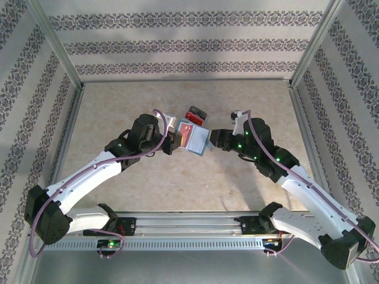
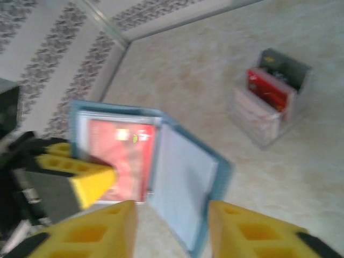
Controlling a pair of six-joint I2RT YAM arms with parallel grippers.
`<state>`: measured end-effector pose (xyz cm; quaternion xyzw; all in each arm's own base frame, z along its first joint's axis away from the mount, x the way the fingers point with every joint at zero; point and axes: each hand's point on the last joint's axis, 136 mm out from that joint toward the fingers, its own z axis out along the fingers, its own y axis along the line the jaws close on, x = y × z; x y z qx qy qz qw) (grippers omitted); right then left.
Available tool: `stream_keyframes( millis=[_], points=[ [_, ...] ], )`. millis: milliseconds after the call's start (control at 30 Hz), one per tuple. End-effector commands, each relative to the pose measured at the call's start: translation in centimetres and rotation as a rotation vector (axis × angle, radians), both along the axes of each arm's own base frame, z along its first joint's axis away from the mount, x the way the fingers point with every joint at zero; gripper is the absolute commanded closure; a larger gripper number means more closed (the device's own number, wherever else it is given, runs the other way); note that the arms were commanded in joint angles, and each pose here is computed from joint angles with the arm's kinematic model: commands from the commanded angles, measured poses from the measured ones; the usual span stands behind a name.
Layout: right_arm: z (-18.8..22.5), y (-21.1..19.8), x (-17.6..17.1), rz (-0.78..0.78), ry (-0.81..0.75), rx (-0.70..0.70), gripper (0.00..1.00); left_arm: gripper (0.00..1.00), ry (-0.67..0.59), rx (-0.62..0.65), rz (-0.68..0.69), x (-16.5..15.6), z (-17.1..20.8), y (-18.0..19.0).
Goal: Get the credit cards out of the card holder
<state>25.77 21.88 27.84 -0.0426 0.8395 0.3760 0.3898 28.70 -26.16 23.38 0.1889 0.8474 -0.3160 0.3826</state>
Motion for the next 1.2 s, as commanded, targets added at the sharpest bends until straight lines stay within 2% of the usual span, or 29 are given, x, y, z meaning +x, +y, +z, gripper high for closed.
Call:
stream_keyframes(
  millis=[0,100,167,233,433,533,633,733,1100,1167],
  points=[
    [1.4,2.9,-0.3,0.103,-0.018,0.047,0.69,1.00,-0.023,-0.076,0.003,0.1,0.8,-0.9],
    [-0.7,3.7,0.3,0.108,0.051,0.023,0.71,1.00,0.010,-0.128,0.009,0.0,0.2,-1.3],
    [-2.4,4.1,0.6,0.114,0.102,-0.008,0.69,1.00,0.048,-0.159,0.020,-0.1,-0.7,-1.5],
    [-4.4,4.3,0.6,0.120,0.160,-0.047,0.64,1.00,0.101,-0.186,0.042,-0.1,-2.1,-1.6],
    [-10.6,4.4,0.2,0.135,0.337,-0.148,0.64,1.00,0.266,-0.260,0.090,-0.7,-6.8,-2.0],
    [-12.5,4.4,-0.3,0.145,0.388,-0.165,0.64,1.00,0.308,-0.294,0.112,-0.9,-8.3,-2.0],
    [-13.8,3.6,-0.5,0.117,0.404,-0.194,0.57,1.00,0.336,-0.309,0.131,-0.9,-9.6,-1.9],
    [-15.5,2.4,-0.4,0.085,0.438,-0.206,0.55,1.00,0.362,-0.315,0.137,-0.9,-10.8,-2.0],
    [-19.1,2.7,-1.2,0.131,0.513,-0.160,0.68,1.00,0.415,-0.269,0.141,-0.8,-14.5,-2.4],
    [-19.2,3.0,-1.0,0.137,0.515,-0.151,0.69,0.93,0.427,-0.256,0.142,-0.8,-15.2,-2.4]
  ],
)
